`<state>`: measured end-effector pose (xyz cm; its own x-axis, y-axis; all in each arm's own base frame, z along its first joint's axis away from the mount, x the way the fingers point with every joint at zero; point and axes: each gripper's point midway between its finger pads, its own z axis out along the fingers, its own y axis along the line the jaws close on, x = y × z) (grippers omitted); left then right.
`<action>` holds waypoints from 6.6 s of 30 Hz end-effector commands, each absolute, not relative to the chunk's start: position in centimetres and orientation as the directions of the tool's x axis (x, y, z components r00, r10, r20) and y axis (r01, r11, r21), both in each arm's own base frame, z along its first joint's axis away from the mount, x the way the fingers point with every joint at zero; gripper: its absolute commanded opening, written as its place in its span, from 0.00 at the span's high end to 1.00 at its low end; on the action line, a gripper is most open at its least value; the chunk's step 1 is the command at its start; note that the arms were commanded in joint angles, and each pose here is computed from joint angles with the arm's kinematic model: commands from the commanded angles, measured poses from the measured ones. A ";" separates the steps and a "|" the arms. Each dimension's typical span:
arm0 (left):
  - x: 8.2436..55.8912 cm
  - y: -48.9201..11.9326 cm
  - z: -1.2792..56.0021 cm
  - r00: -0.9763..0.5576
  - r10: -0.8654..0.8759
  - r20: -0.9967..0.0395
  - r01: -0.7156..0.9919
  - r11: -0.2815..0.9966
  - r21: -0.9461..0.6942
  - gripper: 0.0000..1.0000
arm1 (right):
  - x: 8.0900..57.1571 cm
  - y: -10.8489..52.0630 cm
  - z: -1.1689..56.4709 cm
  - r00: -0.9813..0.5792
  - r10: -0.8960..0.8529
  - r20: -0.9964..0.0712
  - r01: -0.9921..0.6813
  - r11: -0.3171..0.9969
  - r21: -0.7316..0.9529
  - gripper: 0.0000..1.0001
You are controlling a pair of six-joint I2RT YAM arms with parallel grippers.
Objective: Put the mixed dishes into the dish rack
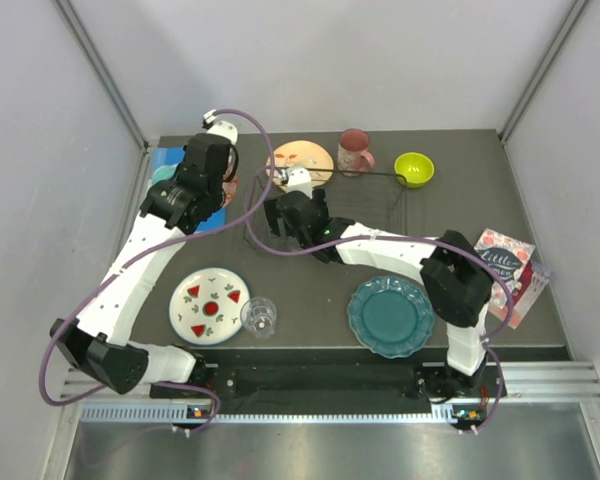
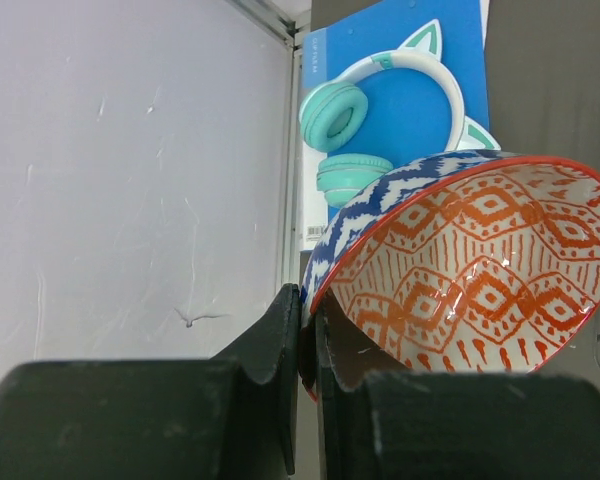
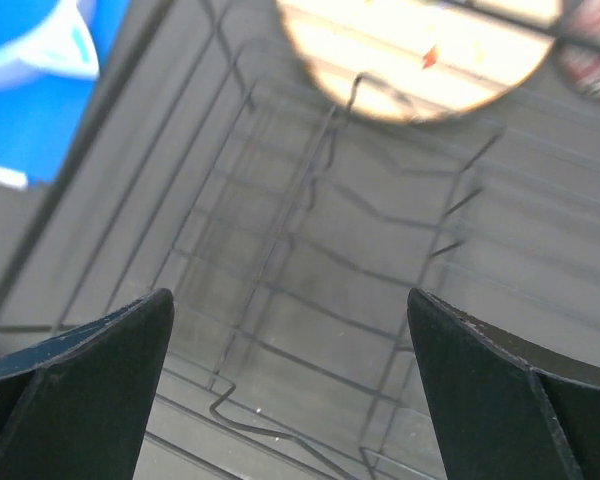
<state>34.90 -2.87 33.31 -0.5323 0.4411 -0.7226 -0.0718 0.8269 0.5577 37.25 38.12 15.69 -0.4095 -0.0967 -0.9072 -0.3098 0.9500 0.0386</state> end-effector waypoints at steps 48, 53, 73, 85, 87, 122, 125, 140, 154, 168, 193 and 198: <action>32.7 -9.5 27.5 -0.701 0.262 -0.663 -0.185 0.832 0.524 1.00 | 25.6 17.7 38.6 -0.118 0.363 -0.924 -0.168 0.910 0.379 0.00; 33.6 -10.4 26.2 -0.711 0.284 -0.644 -0.218 0.781 0.585 1.00 | 25.8 11.9 36.2 -0.073 0.441 -0.895 -0.026 0.896 0.444 0.00; 37.1 -11.4 20.3 -0.734 0.412 -0.539 -0.296 0.521 0.801 1.00 | 26.4 9.6 34.8 -0.094 0.426 -0.900 0.027 0.905 0.425 0.00; 39.7 -11.8 17.4 -0.729 0.482 -0.486 -0.306 0.405 0.861 1.00 | 27.2 10.6 33.9 -0.139 0.442 -0.886 -0.001 0.895 0.447 0.00; 40.6 -11.8 17.2 -0.732 0.489 -0.475 -0.307 0.385 0.870 1.00 | 27.2 10.7 33.9 -0.141 0.450 -0.882 -0.005 0.891 0.455 0.00; 36.9 -14.8 30.6 -0.638 0.471 -0.610 0.032 0.807 0.590 0.01 | 30.8 9.4 31.6 -0.211 0.301 -0.930 0.110 0.953 0.283 0.00; 36.5 -15.0 37.0 -0.498 0.400 -0.769 0.048 0.898 0.436 0.01 | 33.6 7.2 30.1 -0.265 0.244 -0.933 0.217 0.958 0.189 0.00; 30.5 -5.1 38.6 -0.384 0.272 -0.882 0.035 0.959 0.281 0.01 | 42.3 4.0 26.3 -0.383 0.193 -0.903 0.364 0.930 0.044 0.09; 30.5 -3.1 36.9 -0.369 0.191 -0.910 -0.021 0.977 0.214 0.01 | 53.4 4.4 22.0 -0.527 0.137 -0.838 0.338 0.939 -0.059 0.00; 30.3 -2.3 36.1 -0.381 0.193 -0.904 -0.045 0.973 0.227 0.01 | 57.7 4.4 14.3 -0.608 0.207 -0.766 0.366 0.930 -0.040 0.00; 30.8 -2.5 34.3 -0.415 0.208 -0.886 -0.030 0.970 0.242 0.01 | 62.2 9.8 10.2 -0.600 0.253 -0.759 0.261 0.959 0.113 0.00; 30.8 -2.1 34.6 -0.404 0.208 -0.891 -0.054 0.967 0.250 0.01 | 61.6 8.1 8.0 -0.632 0.255 -0.732 0.289 0.954 0.082 0.09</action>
